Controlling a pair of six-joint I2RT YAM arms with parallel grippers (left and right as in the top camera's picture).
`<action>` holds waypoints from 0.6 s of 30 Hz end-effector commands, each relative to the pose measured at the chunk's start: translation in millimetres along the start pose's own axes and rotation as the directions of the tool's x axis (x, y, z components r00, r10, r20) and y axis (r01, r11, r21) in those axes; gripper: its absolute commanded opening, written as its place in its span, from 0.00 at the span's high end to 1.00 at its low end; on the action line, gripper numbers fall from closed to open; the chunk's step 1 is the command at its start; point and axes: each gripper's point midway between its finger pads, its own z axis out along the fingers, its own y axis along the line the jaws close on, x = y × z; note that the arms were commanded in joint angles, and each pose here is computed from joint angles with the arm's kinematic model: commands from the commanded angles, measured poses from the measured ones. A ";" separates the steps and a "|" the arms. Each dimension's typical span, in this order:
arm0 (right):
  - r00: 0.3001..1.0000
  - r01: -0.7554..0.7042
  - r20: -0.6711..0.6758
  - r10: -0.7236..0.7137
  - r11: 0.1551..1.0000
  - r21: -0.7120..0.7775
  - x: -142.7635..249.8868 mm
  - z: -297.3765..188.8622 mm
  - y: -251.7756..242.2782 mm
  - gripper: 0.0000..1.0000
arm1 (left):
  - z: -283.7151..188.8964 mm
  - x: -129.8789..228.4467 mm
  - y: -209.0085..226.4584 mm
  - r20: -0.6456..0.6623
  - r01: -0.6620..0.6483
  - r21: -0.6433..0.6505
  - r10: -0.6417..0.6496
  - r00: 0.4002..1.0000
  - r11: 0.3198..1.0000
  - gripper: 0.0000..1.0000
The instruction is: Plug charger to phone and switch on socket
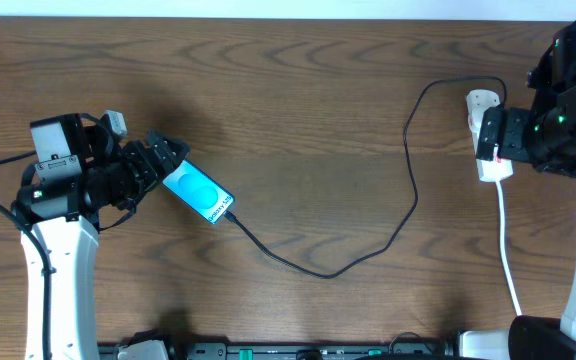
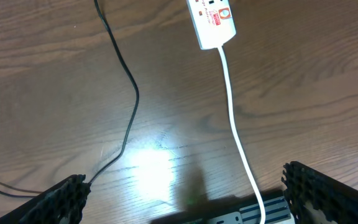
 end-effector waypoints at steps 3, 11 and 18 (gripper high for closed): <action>1.000 -0.014 0.001 0.014 1.000 0.011 0.7 -0.1 -1.4 0.01 | -3.3 -2.9 6.0 0.030 -0.021 -0.046 0.022 0.999 0.999 0.08; 1.000 -0.014 0.001 0.014 1.000 0.011 0.6 -0.1 -1.4 0.01 | -25.4 4.9 9.1 0.244 -0.170 -0.202 0.218 0.945 0.965 0.08; 1.000 -0.015 0.001 0.015 1.000 0.011 0.7 -0.1 -1.4 0.01 | -66.8 13.9 -6.4 0.629 -0.329 -0.149 0.346 0.696 0.932 0.08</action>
